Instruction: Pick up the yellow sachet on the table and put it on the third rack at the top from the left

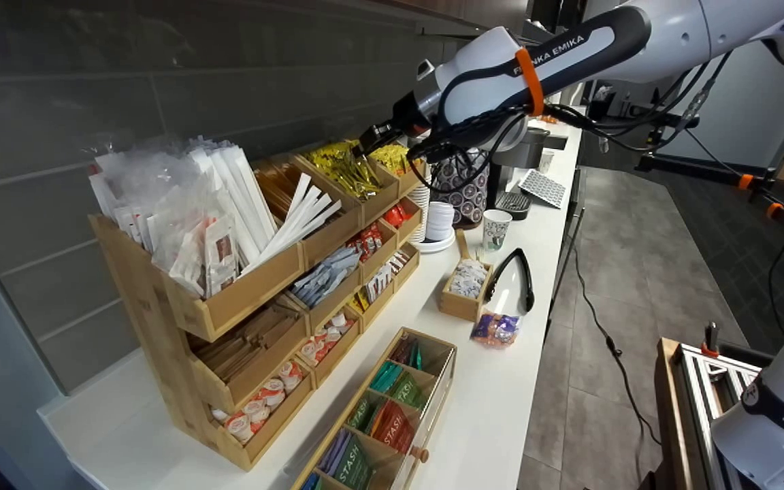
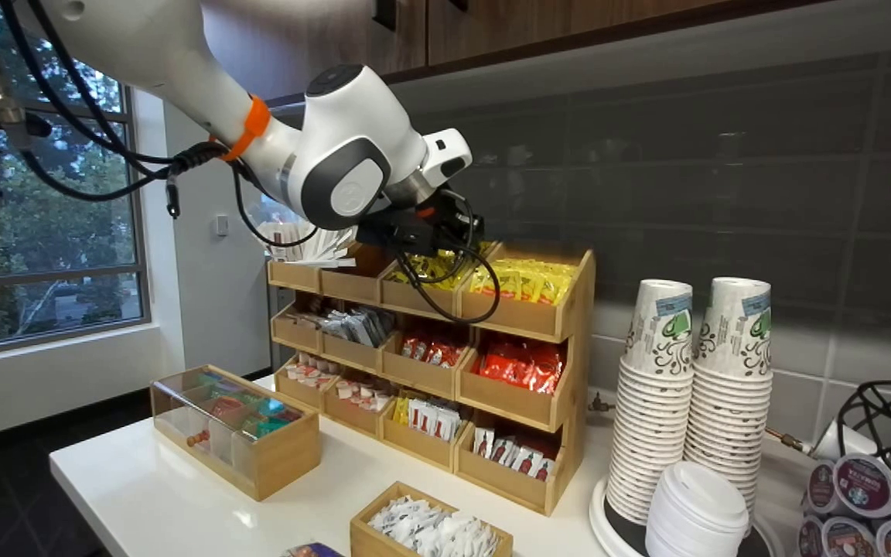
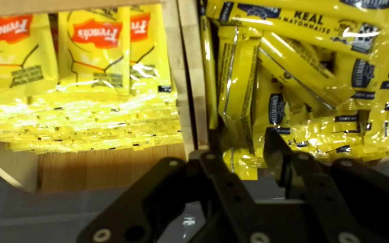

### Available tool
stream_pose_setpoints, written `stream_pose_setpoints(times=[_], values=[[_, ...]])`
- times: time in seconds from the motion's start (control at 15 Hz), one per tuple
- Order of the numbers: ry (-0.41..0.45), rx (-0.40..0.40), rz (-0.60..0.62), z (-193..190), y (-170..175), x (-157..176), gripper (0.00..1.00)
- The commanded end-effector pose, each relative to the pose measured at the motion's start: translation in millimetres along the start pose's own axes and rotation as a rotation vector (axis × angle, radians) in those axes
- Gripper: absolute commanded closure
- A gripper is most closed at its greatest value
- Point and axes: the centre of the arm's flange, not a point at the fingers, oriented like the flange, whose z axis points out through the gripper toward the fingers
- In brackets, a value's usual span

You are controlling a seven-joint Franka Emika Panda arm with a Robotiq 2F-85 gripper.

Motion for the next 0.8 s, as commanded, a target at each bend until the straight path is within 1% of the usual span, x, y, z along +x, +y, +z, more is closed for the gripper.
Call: stream_pose_setpoints(times=[0.0,0.13,0.2,0.27,0.6,0.73], values=[[-0.011,-0.003,-0.023,10,-6,2,0.28],[-0.016,0.008,0.002,5,-11,3,0.15],[-0.018,0.012,0.015,1,-14,4,0.06],[-0.020,0.016,0.028,-3,-16,6,0.01],[-0.008,0.015,0.062,-28,-28,11,0.00],[-0.019,-0.021,0.070,-39,-29,9,0.00]])
